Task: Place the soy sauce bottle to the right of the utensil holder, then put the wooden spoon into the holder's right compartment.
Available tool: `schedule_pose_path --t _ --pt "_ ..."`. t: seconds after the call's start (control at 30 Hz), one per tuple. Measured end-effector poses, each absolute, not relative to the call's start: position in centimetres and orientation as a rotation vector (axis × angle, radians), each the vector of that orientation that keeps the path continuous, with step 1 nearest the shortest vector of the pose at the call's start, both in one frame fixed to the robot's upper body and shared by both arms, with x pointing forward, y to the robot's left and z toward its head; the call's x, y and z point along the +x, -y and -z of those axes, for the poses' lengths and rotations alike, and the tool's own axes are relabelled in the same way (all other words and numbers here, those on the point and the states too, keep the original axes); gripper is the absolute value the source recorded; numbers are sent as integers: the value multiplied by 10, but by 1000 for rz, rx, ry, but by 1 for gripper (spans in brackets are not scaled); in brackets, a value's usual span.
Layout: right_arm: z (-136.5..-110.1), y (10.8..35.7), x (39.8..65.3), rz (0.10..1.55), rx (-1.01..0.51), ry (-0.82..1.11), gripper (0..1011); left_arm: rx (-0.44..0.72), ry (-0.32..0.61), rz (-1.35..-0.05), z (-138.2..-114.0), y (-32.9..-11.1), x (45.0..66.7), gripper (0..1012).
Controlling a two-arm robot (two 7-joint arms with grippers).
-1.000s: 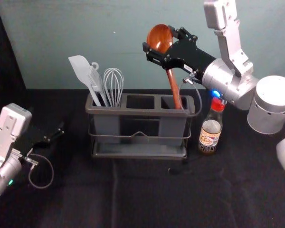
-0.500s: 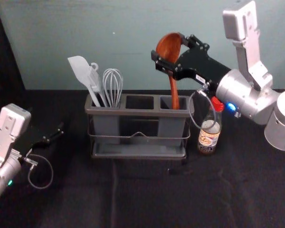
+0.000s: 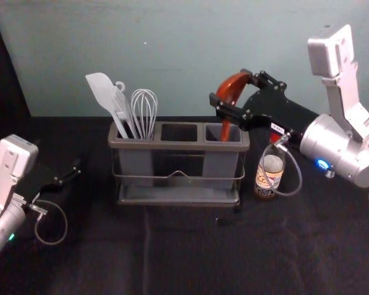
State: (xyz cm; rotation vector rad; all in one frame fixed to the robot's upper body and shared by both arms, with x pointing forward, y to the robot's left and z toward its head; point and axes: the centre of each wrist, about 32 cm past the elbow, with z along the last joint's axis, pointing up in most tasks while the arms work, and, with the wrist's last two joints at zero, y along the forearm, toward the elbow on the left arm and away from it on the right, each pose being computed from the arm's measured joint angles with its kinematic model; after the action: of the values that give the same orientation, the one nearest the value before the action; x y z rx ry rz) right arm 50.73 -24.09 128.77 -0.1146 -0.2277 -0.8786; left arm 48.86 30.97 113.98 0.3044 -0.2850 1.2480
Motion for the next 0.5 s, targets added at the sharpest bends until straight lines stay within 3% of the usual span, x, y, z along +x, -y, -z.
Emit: schedule_pose_path --t 0.5 --pt "-1269 239 513 886 -173 193 840 304 285 -1248 -1140 -310 489 1012"
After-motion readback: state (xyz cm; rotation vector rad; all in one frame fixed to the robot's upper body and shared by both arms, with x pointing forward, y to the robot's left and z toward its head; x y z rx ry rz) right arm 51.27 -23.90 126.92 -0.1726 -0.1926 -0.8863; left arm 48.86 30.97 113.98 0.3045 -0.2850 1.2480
